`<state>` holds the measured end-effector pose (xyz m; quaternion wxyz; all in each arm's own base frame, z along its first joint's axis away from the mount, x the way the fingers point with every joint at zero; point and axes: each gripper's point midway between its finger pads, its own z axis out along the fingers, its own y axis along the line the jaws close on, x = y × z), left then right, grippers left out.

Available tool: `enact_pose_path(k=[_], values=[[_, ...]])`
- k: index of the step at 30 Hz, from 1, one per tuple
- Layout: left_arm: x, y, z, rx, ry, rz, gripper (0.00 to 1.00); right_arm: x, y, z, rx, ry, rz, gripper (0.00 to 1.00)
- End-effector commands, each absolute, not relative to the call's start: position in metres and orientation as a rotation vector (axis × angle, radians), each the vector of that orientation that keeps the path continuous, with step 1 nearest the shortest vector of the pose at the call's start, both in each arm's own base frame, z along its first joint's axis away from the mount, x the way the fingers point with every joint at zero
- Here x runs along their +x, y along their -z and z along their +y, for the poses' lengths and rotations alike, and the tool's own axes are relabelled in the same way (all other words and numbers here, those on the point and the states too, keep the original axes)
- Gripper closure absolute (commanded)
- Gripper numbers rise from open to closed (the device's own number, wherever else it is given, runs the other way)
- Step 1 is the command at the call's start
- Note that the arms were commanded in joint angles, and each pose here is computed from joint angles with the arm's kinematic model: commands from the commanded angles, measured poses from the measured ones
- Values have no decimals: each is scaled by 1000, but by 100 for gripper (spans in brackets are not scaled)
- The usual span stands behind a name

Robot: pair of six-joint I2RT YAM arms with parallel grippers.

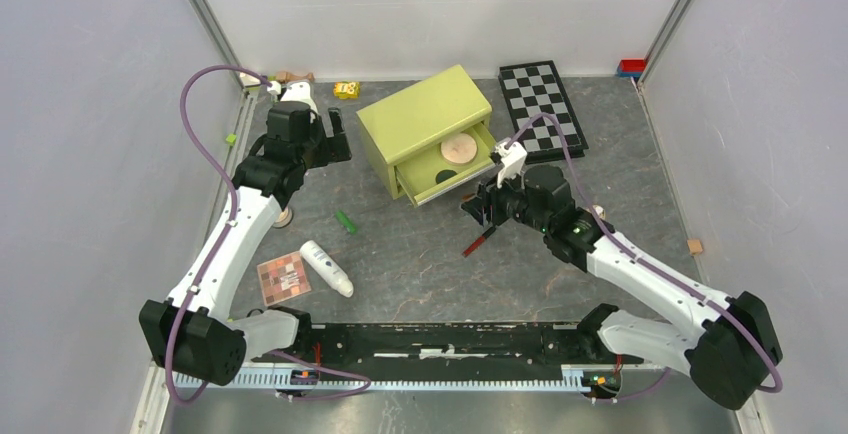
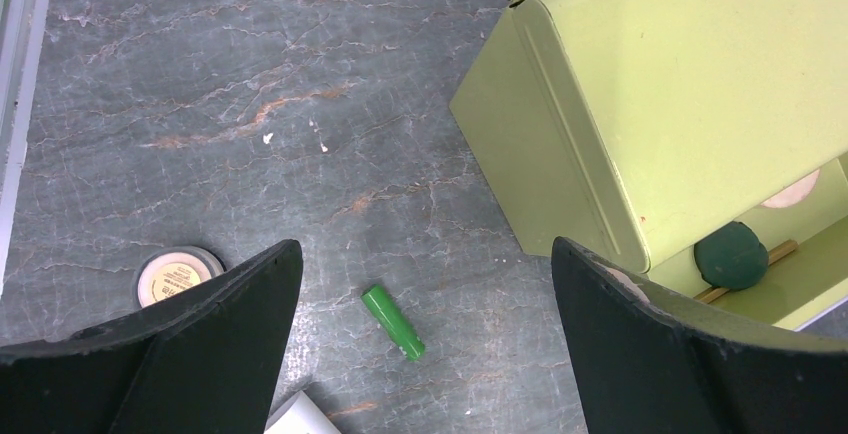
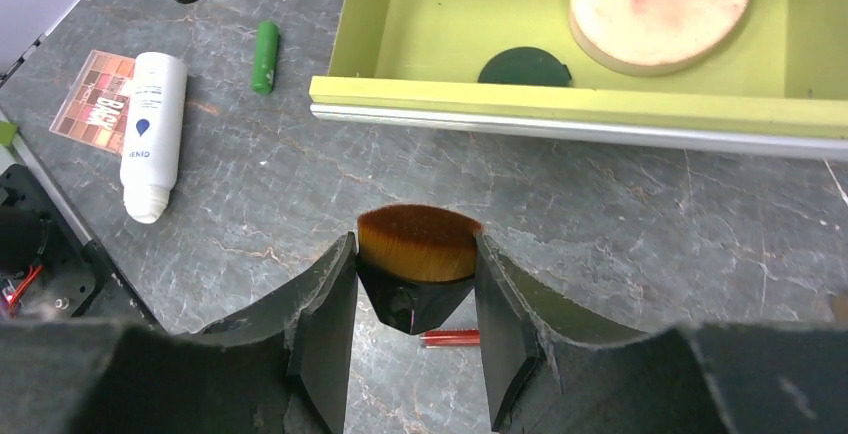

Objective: Organize the makeup
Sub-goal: Place the makeup brush in the drawer.

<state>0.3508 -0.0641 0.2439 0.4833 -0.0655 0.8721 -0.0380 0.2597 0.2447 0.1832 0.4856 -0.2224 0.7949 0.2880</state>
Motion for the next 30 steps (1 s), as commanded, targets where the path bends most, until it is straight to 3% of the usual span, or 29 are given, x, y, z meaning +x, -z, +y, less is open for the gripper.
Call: enact_pose_path(k=[1, 9, 21, 25, 30], values=[[354, -249, -60, -124, 53, 2097, 0, 283, -222, 260, -567, -736, 1809, 63], [354, -248, -59, -126, 46, 2099, 0, 330, -239, 272, -510, -654, 1826, 64], [355, -244, -59, -124, 40, 2111, 0, 370, -216, 309, -509, -693, 1870, 60], [356, -243, -59, -123, 36, 2113, 0, 377, -210, 322, -527, -731, 1879, 52], [356, -242, -58, -121, 30, 2115, 0, 378, -217, 325, -525, -742, 1857, 34]])
